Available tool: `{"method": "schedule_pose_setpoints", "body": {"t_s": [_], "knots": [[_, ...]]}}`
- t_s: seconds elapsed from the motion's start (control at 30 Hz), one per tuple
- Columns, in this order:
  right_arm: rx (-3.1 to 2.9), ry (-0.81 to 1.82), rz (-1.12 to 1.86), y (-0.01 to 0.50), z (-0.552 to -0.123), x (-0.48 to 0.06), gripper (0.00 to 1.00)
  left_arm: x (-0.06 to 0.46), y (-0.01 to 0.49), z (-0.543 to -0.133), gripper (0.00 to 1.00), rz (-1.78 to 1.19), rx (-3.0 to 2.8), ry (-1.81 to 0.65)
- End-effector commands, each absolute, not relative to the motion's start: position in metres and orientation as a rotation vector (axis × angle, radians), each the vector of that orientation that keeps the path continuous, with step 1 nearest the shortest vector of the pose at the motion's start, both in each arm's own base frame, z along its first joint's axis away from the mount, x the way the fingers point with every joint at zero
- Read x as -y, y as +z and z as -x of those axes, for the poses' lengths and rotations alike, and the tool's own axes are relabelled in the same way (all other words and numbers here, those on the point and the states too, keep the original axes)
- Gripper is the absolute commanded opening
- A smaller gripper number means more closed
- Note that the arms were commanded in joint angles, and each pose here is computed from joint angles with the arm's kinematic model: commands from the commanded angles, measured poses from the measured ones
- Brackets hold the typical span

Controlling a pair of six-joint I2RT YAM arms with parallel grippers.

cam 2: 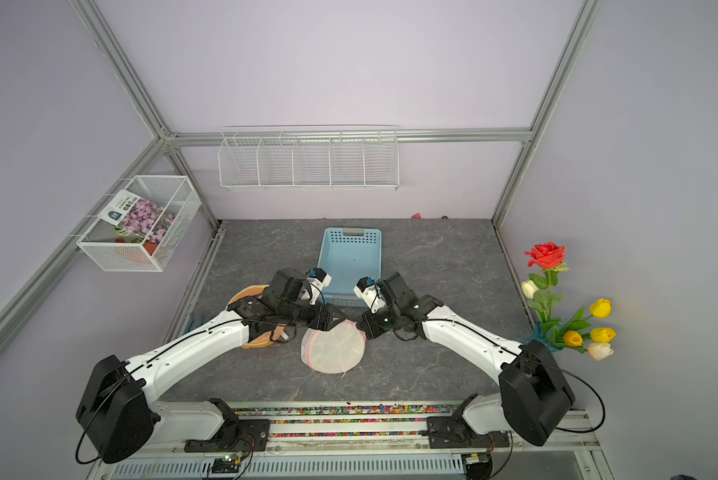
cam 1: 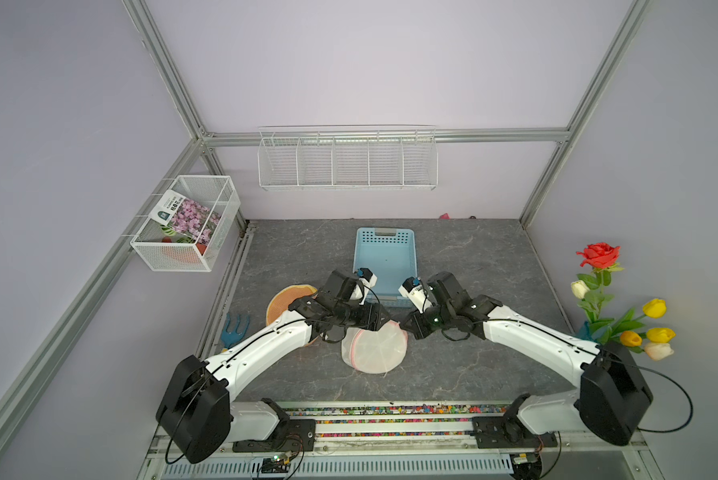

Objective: Turn the laundry bag inside out
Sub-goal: Zip the zipper on the laundry bag.

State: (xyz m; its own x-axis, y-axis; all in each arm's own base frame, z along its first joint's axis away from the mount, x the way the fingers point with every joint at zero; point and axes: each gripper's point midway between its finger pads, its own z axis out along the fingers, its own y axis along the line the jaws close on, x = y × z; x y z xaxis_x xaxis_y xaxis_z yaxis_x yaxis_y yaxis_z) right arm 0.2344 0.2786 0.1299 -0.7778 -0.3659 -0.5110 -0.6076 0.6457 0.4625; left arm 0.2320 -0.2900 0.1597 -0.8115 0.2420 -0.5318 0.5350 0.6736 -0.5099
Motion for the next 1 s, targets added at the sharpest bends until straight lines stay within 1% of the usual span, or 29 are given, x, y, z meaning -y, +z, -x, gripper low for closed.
{"method": "schedule_pose_setpoints", "body": {"t_s": [0.0, 0.1, 0.13, 0.23, 0.27, 0.33, 0.4, 0.43, 0.5, 0.67, 0.87, 0.97], "knots": [[-2.48, 0.923, 0.771, 0.134, -0.237, -0.286, 0.0, 0.292, 0.156, -0.217, 0.68, -0.711, -2.489, -0.906], [-2.475, 0.931, 0.772, 0.137, -0.237, -0.287, 0.0, 0.291, 0.142, -0.212, 0.62, -0.747, -2.533, -0.85], [-2.474, 0.935, 0.771, 0.137, -0.237, -0.287, 0.0, 0.291, 0.138, -0.212, 0.59, -0.752, -2.544, -0.845], [-2.469, 0.938, 0.764, 0.14, -0.237, -0.287, 0.0, 0.293, 0.137, -0.213, 0.41, -0.746, -2.543, -0.847], [-2.469, 0.938, 0.76, 0.141, -0.237, -0.287, 0.0, 0.294, 0.139, -0.215, 0.36, -0.739, -2.536, -0.849], [-2.471, 0.946, 0.752, 0.142, -0.237, -0.287, 0.0, 0.296, 0.142, -0.217, 0.31, -0.73, -2.522, -0.854], [-2.472, 0.954, 0.739, 0.144, -0.236, -0.287, 0.0, 0.297, 0.145, -0.219, 0.23, -0.718, -2.514, -0.857], [-2.478, 0.946, 0.721, 0.143, -0.236, -0.286, 0.0, 0.297, 0.146, -0.22, 0.17, -0.711, -2.511, -0.86], [-2.494, 0.917, 0.691, 0.14, -0.237, -0.281, 0.0, 0.297, 0.15, -0.22, 0.0, -0.7, -2.5, -0.869], [-2.541, 0.865, 0.59, 0.13, -0.237, -0.263, 0.0, 0.296, 0.173, -0.215, 0.0, -0.649, -2.45, -0.953], [-2.586, 0.851, 0.471, 0.107, -0.232, -0.242, 0.0, 0.281, 0.215, -0.219, 0.0, -0.47, -2.326, -1.076], [-2.591, 0.888, 0.45, 0.101, -0.225, -0.241, 0.0, 0.267, 0.233, -0.225, 0.0, -0.384, -2.27, -1.106]]}}
